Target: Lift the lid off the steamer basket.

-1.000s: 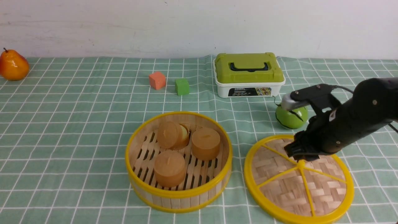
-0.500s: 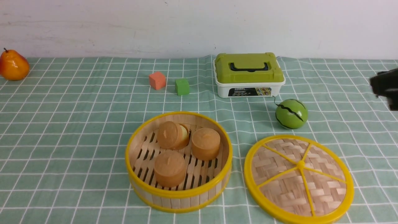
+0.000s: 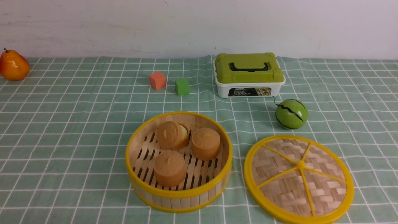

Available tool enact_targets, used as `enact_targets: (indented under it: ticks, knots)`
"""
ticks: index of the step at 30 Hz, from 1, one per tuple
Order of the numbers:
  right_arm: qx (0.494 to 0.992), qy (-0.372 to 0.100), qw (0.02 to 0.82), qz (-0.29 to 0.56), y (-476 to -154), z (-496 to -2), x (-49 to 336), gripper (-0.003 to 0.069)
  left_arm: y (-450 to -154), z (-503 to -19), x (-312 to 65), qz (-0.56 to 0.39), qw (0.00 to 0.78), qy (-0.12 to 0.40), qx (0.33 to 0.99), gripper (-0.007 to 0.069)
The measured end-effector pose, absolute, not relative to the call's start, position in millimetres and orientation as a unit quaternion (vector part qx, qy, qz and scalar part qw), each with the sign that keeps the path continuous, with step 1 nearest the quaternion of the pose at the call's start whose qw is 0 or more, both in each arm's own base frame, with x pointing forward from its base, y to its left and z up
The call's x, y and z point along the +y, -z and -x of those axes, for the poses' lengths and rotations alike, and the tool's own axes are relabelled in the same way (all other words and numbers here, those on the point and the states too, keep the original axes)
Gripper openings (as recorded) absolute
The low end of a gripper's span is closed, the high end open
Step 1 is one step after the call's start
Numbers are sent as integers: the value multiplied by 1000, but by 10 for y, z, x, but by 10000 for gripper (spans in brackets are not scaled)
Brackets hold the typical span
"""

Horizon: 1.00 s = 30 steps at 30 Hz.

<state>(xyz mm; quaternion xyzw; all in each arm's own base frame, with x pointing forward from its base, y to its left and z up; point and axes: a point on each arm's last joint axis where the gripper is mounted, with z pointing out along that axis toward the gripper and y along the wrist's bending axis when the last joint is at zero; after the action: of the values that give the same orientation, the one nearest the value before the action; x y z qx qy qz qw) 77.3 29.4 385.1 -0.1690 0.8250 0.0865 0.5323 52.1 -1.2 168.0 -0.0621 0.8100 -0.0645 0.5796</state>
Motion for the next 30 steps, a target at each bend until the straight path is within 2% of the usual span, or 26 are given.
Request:
enact_targets:
  ticks: [10, 16, 19, 21, 22, 23, 24, 27, 30]
  knots:
    - [840, -84, 507, 175, -3801, -723, 282, -24, -1680, -521, -12, 62, 580, 65, 810, 239]
    - [807, -76, 564, 161, -3650, -814, 278, -24, -1680, -521, -12, 62, 580, 65, 810, 239]
    - [775, -70, 612, 144, -3433, -806, 249, -23, -1680, -521, -12, 62, 580, 65, 810, 239]
    - [746, -54, 654, 116, -3140, -790, 194, -22, -1680, -521, -12, 62, 580, 65, 810, 239]
    - [748, -52, 651, 115, -3101, -784, 188, -22, -1680, -521, -12, 62, 580, 65, 810, 239]
    - [728, -35, 678, 92, -2899, -751, 137, -22, -1680, -521, -12, 62, 580, 65, 810, 239]
    - [727, -32, 680, 89, -2872, -746, 131, -22, -1680, -521, -12, 62, 580, 65, 810, 239]
    - [715, -4, 698, 37, -2393, -647, 39, -22, -1680, -521, -12, 62, 580, 65, 810, 239]
    - [719, -6, 695, -6, -2079, -591, 3, -21, -1680, -521, -12, 62, 580, 65, 810, 239]
